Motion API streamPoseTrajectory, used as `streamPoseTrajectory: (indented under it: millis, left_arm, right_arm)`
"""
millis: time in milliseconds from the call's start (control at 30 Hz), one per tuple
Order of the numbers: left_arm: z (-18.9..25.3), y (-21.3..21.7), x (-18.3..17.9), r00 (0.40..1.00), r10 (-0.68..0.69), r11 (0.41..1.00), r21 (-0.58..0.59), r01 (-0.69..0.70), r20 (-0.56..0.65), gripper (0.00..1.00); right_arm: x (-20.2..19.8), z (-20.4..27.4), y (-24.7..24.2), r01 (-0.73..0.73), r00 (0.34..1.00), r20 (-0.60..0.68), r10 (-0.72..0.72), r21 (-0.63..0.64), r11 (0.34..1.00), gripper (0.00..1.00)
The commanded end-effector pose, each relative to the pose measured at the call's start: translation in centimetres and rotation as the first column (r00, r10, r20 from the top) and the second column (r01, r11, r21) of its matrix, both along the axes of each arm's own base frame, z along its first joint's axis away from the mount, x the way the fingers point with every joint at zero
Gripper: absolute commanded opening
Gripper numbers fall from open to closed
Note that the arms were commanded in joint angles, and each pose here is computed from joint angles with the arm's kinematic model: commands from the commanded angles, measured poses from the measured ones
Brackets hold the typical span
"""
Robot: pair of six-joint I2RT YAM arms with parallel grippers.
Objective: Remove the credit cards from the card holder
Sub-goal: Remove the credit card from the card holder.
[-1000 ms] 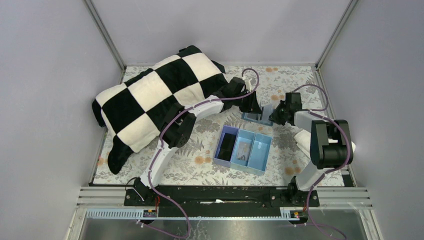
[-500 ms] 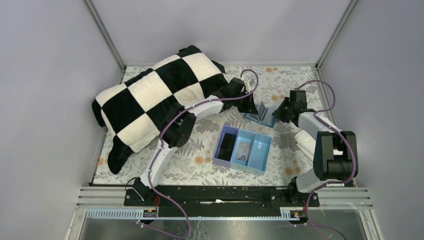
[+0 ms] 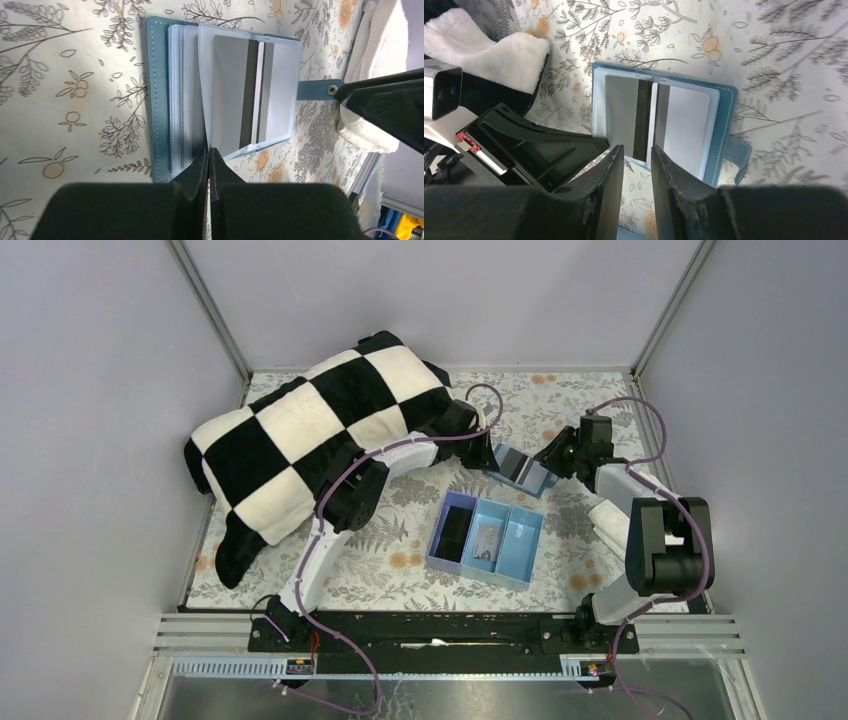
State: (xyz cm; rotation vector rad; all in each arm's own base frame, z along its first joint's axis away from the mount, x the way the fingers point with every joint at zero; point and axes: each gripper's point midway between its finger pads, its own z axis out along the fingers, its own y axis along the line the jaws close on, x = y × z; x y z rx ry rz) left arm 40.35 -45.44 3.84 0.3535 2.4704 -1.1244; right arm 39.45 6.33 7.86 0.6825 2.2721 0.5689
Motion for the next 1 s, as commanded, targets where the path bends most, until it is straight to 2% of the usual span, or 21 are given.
streamPoseTrajectory:
  millis: [0, 433, 667, 967]
  left_arm:
    - [2.9, 1.3, 1.6, 0.996, 0.063, 0.997, -0.04, -0.061, 0.059, 0.0]
    - [1.6, 2.5, 1.4, 0.997, 0.079, 0.996, -0.042, -0.079, 0.009, 0.0]
    - [1.2, 2.8, 1.6, 0.997, 0.081, 0.996, -0.031, -0.08, 0.005, 0.0]
    - [0.9, 2.9, 1.6, 0.997, 0.074, 0.997, -0.036, -0.074, -0.009, 0.0]
  right_arm:
    - [1.1, -0.4, 2.1, -0.05, 0.998, 0.04, 0.045, 0.13, 0.99, 0.34]
    - [2.4, -3.3, 5.2, -0.131, 0.991, 0.009, 0.135, 0.316, 0.94, 0.34]
    - [3.1, -2.3, 5.1, -0.137, 0.991, 0.054, 0.126, 0.306, 0.942, 0.32]
    - [3.5, -4.6, 5.7, -0.142, 0.989, 0.002, 0.15, 0.345, 0.928, 0.33]
